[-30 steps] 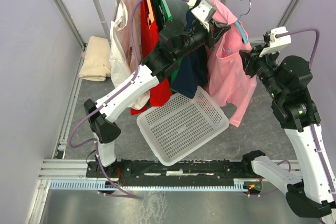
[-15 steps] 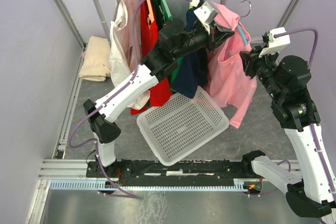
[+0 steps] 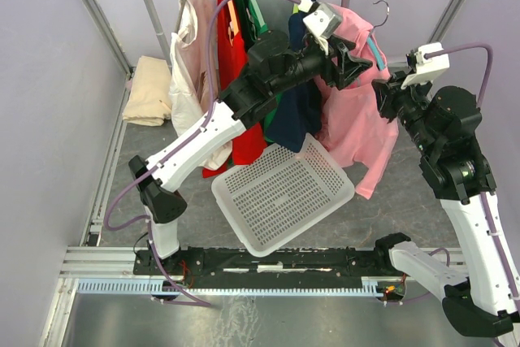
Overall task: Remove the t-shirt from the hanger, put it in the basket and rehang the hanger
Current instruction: Pick up the hanger from the clothesline, then remove the T-shirt from the hanger.
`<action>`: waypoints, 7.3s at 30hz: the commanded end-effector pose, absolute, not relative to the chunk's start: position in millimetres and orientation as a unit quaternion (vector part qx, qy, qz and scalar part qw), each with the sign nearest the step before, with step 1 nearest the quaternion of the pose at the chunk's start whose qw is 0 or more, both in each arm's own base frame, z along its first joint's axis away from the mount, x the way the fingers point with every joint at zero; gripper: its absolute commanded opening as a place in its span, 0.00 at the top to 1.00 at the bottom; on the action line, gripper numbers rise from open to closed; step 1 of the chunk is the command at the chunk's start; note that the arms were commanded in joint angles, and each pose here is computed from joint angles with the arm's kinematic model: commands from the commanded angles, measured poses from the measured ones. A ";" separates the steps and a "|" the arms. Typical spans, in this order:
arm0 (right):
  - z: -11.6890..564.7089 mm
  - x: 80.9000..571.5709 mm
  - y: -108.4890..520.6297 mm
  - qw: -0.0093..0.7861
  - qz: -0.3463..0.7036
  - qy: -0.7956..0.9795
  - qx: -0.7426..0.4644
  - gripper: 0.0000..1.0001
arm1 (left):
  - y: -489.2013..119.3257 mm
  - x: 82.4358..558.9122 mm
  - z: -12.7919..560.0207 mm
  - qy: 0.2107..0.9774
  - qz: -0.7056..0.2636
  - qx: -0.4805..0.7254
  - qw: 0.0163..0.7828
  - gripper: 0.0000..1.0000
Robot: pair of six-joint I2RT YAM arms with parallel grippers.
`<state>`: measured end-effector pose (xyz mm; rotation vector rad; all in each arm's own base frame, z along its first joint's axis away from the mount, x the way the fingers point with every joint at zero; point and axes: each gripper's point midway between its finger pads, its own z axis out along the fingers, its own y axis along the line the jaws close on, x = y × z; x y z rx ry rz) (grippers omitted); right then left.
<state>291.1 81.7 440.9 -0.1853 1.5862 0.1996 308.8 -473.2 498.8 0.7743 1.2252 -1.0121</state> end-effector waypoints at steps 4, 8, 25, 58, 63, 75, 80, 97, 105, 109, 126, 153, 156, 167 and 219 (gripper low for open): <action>490.7 278.1 73.4 0.753 0.090 0.649 -0.068 0.99 | -440.4 297.0 555.6 0.507 -0.439 0.293 0.682 0.22; 490.8 279.9 69.4 0.755 0.081 0.648 -0.059 0.99 | -435.1 299.2 551.5 0.514 -0.434 0.281 0.684 0.13; 489.2 276.5 52.7 0.766 0.061 0.640 -0.017 0.99 | -422.5 303.8 510.5 0.557 -0.416 0.260 0.670 0.01; 486.6 278.1 55.3 0.754 0.055 0.654 -0.033 0.99 | -415.4 295.5 522.6 0.537 -0.425 0.259 0.681 0.01; 483.7 279.2 58.0 0.751 0.056 0.657 -0.042 0.99 | -414.6 291.7 529.0 0.519 -0.430 0.263 0.690 0.01; 486.4 277.5 70.7 0.750 0.082 0.653 -0.067 0.99 | -419.3 291.9 545.2 0.482 -0.422 0.282 0.714 0.01; 487.4 273.4 73.3 0.750 0.089 0.651 -0.075 0.99 | -425.8 292.4 547.0 0.475 -0.422 0.294 0.714 0.01; 484.6 270.8 86.0 0.747 0.113 0.647 -0.102 0.99 | -462.3 309.3 542.5 0.455 -0.417 0.329 0.715 0.01; 482.5 262.7 96.9 0.746 0.139 0.639 -0.127 0.99 | -470.1 328.4 540.5 0.452 -0.394 0.316 0.736 0.01; 481.0 259.8 105.5 0.744 0.155 0.633 -0.146 0.99 | -468.9 330.7 542.6 0.447 -0.387 0.311 0.744 0.00; 480.4 258.6 118.2 0.739 0.177 0.626 -0.174 0.99 | -462.7 332.0 539.9 0.453 -0.371 0.315 0.747 0.53; 480.9 256.5 97.8 0.728 0.157 0.658 -0.114 0.39 | -409.8 376.2 566.5 0.511 -0.245 0.217 0.795 0.97; 476.8 254.9 93.0 0.728 0.152 0.661 -0.102 0.38 | -403.3 378.5 571.8 0.513 -0.240 0.206 0.798 0.97; 457.8 245.9 86.0 0.722 0.149 0.671 -0.085 0.36 | -357.8 394.9 580.2 0.536 -0.221 0.152 0.800 0.97; 353.9 307.7 8.2 0.603 -0.061 0.782 0.145 0.99 | -284.4 421.5 601.6 0.537 -0.196 0.040 0.820 0.97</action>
